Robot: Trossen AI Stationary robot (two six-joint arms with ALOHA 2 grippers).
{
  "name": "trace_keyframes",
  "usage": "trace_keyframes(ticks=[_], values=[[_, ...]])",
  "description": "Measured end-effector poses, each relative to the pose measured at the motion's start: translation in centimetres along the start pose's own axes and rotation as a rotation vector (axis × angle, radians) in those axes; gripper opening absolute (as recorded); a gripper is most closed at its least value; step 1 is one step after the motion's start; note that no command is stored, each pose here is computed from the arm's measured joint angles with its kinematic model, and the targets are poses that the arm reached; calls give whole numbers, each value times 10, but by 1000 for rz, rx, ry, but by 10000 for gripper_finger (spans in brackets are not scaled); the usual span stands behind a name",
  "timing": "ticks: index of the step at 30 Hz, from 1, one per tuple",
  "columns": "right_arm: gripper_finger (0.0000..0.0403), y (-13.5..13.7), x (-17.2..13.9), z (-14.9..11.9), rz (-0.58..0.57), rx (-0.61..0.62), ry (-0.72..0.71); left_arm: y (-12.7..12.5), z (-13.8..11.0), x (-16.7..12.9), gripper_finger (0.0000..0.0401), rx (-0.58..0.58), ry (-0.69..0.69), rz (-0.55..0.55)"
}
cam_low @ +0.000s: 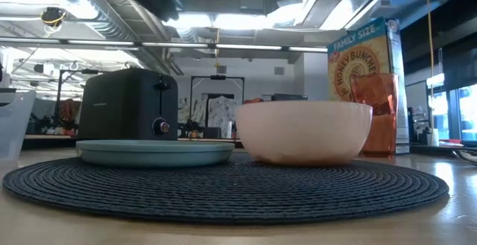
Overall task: Arrange a breakfast setting
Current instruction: Put the bread on the blue plate
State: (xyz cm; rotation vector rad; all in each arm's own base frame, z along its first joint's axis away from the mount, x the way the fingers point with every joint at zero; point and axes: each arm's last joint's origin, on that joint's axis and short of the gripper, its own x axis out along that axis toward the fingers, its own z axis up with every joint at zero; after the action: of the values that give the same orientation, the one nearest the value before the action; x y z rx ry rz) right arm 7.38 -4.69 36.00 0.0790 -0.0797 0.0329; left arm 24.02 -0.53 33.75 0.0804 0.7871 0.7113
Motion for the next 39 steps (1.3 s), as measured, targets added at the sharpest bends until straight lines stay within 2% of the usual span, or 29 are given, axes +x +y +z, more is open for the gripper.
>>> trace_keyframes(ticks=[3, 5, 6, 9, 15, 17, 21, 25, 28, 31, 34, 39], values=[[247, 0, 2, 1, -32, 30, -18, 28, -3, -7, 304, -156, -12, 119], [236, -2, 4, -1, -97, 56, -13, 51, -4, -9, 304, -241, 6, 125], [231, -3, 5, -2, -128, 50, -8, 61, -6, -9, 304, -227, 40, 113], [217, -4, 11, -5, -133, 13, 19, 85, -12, -11, 296, -72, 100, 86], [196, -2, 31, -13, -14, -15, 90, 112, -17, -1, 259, 124, 194, 113], [191, -1, 39, -16, -5, -33, 111, 119, -16, 6, 245, 165, 225, 132], [182, -1, 54, -24, -75, -55, 163, 131, -18, 23, 226, 243, 307, 119], [177, 1, 69, -42, -131, -89, 237, 140, -22, 32, 211, 345, 373, 71], [174, 2, 75, -51, -153, -138, 244, 145, -25, 36, 203, 427, 418, 53], [174, 2, 76, -49, -172, -163, 229, 149, -26, 41, 196, 463, 452, 46], [174, 3, 75, -48, -172, -165, 224, 153, -28, 45, 192, 453, 475, 51], [174, 3, 74, -48, -171, -168, 221, 160, -31, 59, 187, 450, 523, -2]])
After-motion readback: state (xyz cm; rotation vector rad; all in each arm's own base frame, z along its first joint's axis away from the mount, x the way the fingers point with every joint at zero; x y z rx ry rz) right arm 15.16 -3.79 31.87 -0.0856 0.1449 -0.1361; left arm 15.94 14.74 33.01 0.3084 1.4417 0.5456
